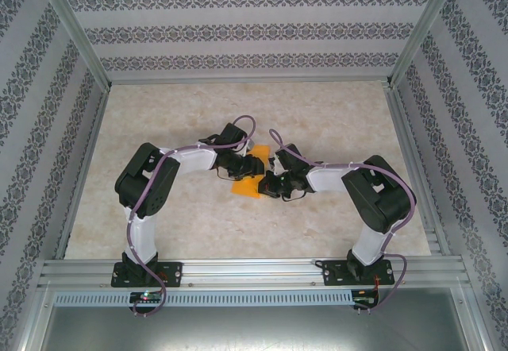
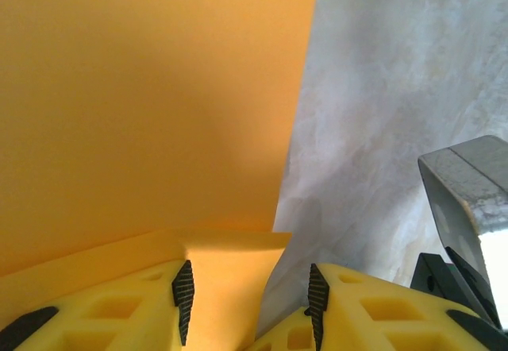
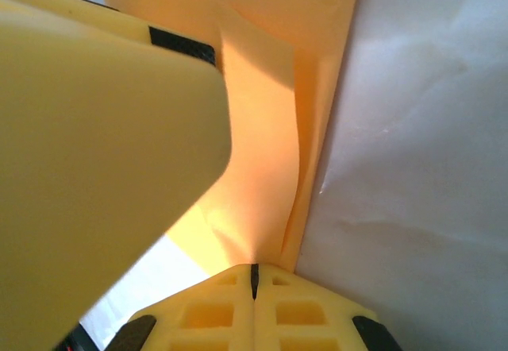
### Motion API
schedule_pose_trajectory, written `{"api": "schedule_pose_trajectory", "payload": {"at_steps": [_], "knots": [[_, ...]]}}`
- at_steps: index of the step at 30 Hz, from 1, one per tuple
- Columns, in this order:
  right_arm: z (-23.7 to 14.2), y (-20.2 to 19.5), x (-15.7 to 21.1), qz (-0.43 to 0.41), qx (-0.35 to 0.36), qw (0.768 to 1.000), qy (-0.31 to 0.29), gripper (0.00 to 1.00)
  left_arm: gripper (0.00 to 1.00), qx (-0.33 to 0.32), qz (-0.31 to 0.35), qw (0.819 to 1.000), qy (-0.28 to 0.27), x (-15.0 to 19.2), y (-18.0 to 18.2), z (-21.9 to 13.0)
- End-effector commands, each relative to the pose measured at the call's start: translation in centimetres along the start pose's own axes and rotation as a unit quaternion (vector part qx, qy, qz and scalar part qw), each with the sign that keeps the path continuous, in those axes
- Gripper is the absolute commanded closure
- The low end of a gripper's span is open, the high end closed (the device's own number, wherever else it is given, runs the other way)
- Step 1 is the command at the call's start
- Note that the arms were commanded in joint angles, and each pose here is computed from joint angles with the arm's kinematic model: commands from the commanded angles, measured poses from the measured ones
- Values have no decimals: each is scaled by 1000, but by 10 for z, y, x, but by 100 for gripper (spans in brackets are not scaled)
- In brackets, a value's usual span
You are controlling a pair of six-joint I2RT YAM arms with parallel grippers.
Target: Fold a paper plane with a square sheet of paper (pick it up from the middle)
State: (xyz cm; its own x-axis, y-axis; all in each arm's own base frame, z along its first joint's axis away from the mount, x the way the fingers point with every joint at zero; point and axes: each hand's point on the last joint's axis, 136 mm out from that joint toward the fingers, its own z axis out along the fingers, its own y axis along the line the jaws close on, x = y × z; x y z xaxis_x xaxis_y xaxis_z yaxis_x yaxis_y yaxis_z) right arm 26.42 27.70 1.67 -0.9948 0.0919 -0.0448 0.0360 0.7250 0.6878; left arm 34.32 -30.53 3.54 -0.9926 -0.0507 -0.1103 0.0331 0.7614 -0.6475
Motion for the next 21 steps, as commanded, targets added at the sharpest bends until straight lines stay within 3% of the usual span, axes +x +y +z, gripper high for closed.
{"api": "schedule_pose_trajectory", "payload": {"at_steps": [1, 7, 16, 21], "knots": [[4, -8, 1, -4, 21, 1000, 1, 98, 54, -5, 29, 999, -36, -18, -16, -27], [1, -4, -2, -7, 17, 1000, -6, 98, 54, -41, 71, 996, -23, -14, -13, -41], [-1, 3, -6, -9, 5, 1000, -12, 98, 56, -110, 148, 982, 30, -5, 17, -36], [-3, 3, -7, -8, 3, 1000, -14, 97, 57, -122, 172, 977, 31, -13, 21, -32]]}}
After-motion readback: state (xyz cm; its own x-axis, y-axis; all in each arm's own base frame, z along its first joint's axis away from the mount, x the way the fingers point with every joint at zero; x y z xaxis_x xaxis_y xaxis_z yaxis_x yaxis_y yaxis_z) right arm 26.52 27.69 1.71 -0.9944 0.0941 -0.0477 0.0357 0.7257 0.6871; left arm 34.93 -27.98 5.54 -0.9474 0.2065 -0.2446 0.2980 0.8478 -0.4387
